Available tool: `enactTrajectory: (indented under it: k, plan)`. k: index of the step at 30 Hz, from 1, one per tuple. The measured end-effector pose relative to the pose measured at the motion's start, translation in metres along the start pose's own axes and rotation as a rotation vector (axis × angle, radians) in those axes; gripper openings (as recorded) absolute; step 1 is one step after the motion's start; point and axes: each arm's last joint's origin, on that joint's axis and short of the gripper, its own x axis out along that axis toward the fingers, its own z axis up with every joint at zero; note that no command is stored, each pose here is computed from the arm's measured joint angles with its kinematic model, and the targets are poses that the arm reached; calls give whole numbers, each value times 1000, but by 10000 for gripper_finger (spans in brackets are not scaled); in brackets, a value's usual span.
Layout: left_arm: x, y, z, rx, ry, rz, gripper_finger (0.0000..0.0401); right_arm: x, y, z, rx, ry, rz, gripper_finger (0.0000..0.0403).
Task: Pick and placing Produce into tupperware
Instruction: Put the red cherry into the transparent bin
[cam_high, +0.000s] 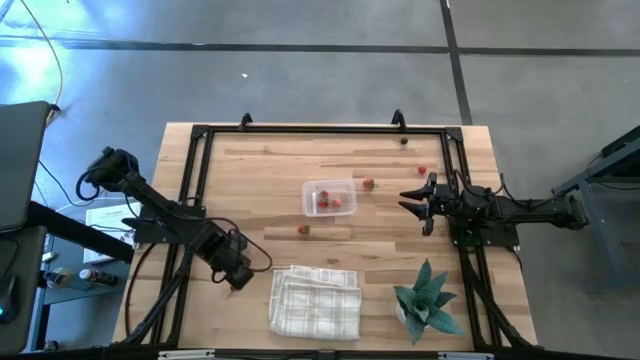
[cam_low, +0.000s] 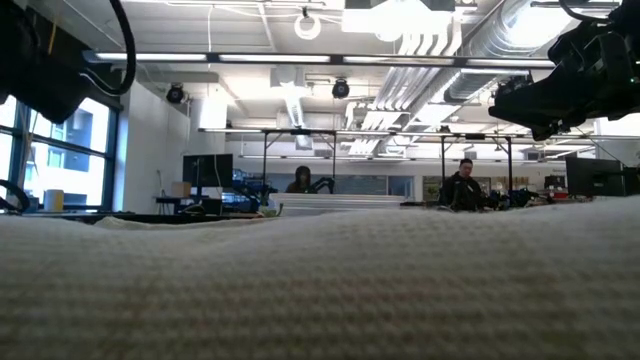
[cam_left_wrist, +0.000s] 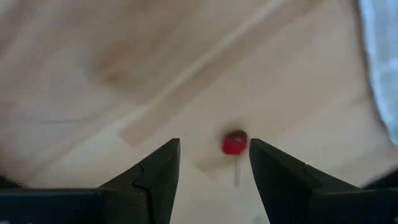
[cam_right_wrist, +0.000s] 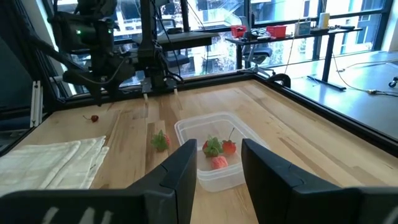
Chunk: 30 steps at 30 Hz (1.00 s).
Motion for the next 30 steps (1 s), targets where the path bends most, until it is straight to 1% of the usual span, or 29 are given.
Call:
enactTrajectory:
  k: [4, 8, 10, 14, 17, 22, 27, 30]
  plan:
    - [5, -2, -7, 36, 28, -46, 184, 0, 0, 0, 0, 0, 0, 117]
    - [10, 1, -13, 16, 17, -33, 184, 0, 0, 0, 0, 0, 0, 117]
    - [12, 2, -14, 15, -5, -32, 184, 0, 0, 0, 0, 0, 0, 117]
    - [11, -2, -14, 22, -7, -69, 184, 0, 0, 0, 0, 0, 0, 117]
    - [13, -4, -15, 50, -2, -80, 184, 0, 0, 0, 0, 0, 0, 117]
    - [23, -7, -18, 109, 7, -61, 184, 0, 0, 0, 0, 0, 0, 117]
    - [33, -8, -17, 119, 2, -17, 184, 0, 0, 0, 0, -1, 0, 117]
    - [37, -12, -16, 142, 3, -31, 184, 0, 0, 0, 0, 0, 0, 117]
